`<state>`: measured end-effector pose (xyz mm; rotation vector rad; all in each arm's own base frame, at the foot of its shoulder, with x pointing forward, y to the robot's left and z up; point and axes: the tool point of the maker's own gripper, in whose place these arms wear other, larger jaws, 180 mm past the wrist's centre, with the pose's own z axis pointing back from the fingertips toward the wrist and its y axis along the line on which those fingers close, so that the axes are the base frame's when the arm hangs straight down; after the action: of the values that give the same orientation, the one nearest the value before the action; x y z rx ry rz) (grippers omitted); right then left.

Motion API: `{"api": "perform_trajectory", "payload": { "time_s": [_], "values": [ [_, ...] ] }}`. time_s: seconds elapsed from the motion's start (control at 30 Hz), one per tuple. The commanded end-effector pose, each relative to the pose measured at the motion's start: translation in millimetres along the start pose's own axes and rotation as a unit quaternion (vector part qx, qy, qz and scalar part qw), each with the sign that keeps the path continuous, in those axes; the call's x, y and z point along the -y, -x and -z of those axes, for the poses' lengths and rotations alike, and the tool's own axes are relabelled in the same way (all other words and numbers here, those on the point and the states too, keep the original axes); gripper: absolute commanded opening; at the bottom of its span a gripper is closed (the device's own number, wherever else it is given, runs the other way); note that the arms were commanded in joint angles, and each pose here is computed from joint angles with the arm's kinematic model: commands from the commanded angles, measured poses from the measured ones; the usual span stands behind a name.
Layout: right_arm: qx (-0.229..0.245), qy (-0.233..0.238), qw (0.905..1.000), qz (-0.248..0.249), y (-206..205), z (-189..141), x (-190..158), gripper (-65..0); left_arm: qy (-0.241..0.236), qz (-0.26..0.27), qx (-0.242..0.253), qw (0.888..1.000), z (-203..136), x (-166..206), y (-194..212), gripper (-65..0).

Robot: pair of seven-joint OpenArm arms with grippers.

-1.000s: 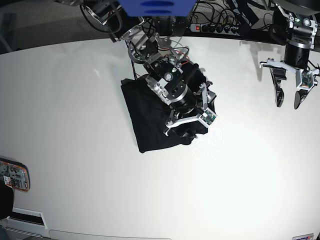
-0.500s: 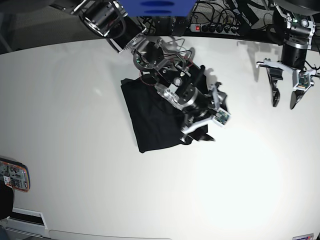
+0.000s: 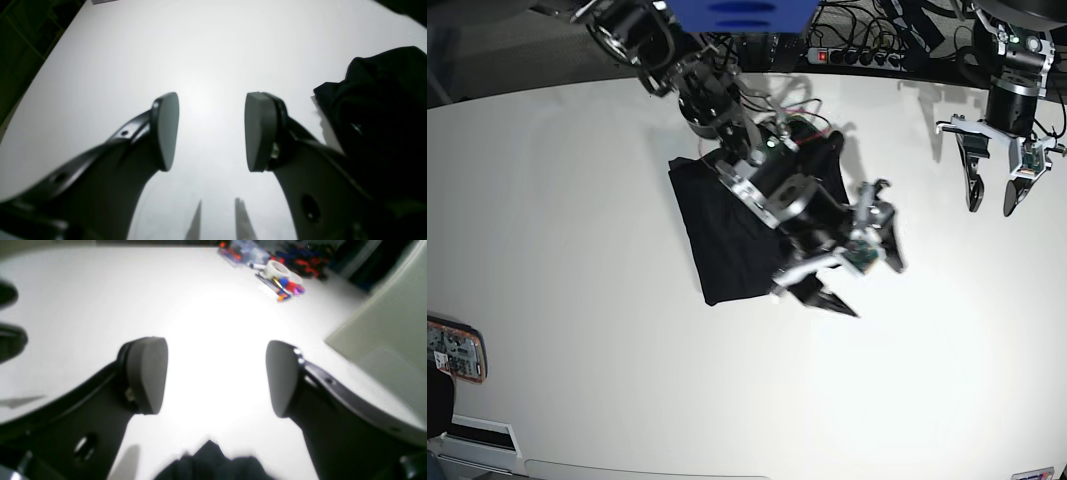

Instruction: Fold the T-shirt properly

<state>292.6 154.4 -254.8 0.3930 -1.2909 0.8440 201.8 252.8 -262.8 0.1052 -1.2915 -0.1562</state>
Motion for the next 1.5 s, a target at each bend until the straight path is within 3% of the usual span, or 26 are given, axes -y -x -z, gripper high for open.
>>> {"api": "perform_trajectory", "payload": {
  "time_s": [0.0,0.5,0.73,0.97,1.47],
  "values": [
    [0.013,0.007,0.9999,0.003,-7,-4,3,-21.1,0.000,0.002,0.025,1.000,-1,-1,-13,-34.9],
    [-0.106,-0.013,0.9942,-0.013,92,-13,-2,-21.1,-0.002,0.004,0.022,1.000,-2,-3,-12,-34.9],
    [-0.118,-0.015,0.9928,-0.016,102,-18,-2,-21.1,-0.002,0.003,0.020,1.000,-1,-3,-10,-34.9],
    [-0.169,-0.009,0.9856,-0.010,144,-20,7,-21.1,-0.002,0.002,0.019,1.000,-1,-3,-9,-34.9],
    [-0.171,0.015,0.9851,0.011,163,-22,26,-21.1,-0.002,0.002,0.019,1.000,-1,-3,-9,-34.9]
  ]
}}
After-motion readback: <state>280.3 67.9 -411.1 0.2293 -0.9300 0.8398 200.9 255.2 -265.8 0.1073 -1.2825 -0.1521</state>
